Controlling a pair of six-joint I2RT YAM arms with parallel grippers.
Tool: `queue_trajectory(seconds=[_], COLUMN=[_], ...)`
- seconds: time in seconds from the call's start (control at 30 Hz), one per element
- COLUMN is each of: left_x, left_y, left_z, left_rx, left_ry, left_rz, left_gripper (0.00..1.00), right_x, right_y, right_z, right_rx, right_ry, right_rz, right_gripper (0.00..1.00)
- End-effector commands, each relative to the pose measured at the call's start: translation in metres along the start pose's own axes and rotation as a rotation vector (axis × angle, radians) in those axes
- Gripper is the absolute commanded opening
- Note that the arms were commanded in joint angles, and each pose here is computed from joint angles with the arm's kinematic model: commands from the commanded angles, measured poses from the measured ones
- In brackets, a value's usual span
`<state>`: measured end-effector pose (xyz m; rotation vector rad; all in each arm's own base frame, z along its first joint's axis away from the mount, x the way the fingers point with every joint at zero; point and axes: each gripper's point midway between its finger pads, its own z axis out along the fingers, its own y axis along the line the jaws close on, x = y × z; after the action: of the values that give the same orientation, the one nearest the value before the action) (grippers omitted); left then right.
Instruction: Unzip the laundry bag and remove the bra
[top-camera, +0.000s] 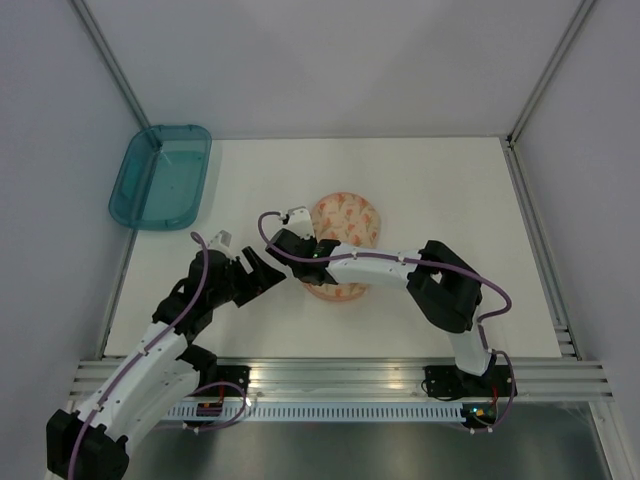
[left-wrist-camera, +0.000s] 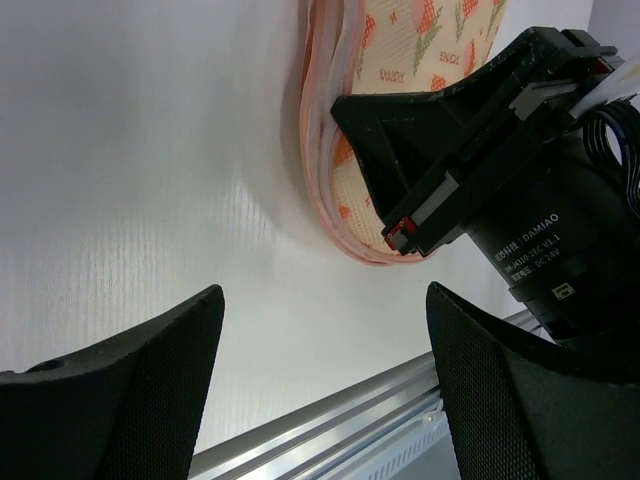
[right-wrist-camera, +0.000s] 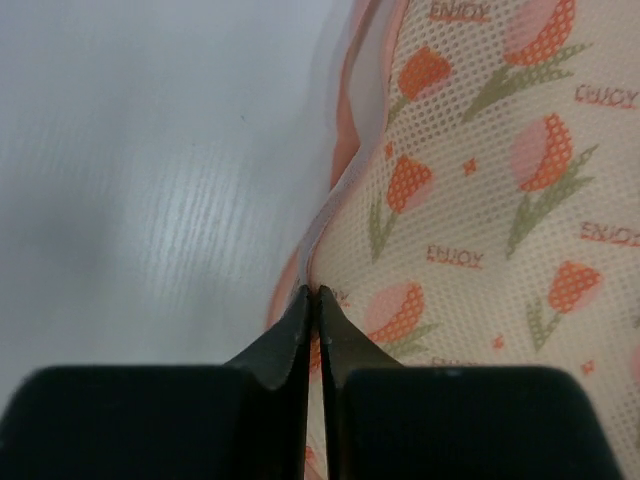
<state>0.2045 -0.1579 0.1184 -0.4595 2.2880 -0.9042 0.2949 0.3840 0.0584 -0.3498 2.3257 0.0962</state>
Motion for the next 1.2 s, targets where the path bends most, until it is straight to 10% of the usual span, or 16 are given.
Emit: queue_trajectory(seconds=[0.0, 0.53, 0.9, 1.17], left_x=[0.001, 0.002, -0.001, -0.006], left_y=[-0.002, -0.031, -0.047, -0.065], left_z=[-0.002, 0.014, 0.035, 0.041], left_rx=[0.014, 0.15, 0.168, 0.19], left_ry=[0.0, 0.061, 0.117, 0.128], left_rz=[-0.024, 0.003, 0.011, 0.038], left_gripper=[0.85, 0.84, 0.83, 0.82], right_x=[-0.019, -0.035, 0.008, 0.033], right_y=[-0.014, -0.119, -0.3, -0.34], right_z=[-0.012, -0.113, -0.153, -0.139], right_rx=[0.095, 0.227, 0.806, 0.869], right_ry=[-0.064, -0.28, -0.349, -0.275], right_rz=[0.03, 0.246, 0.537, 0.612], right_gripper=[0.01, 0.0, 0.0, 0.02])
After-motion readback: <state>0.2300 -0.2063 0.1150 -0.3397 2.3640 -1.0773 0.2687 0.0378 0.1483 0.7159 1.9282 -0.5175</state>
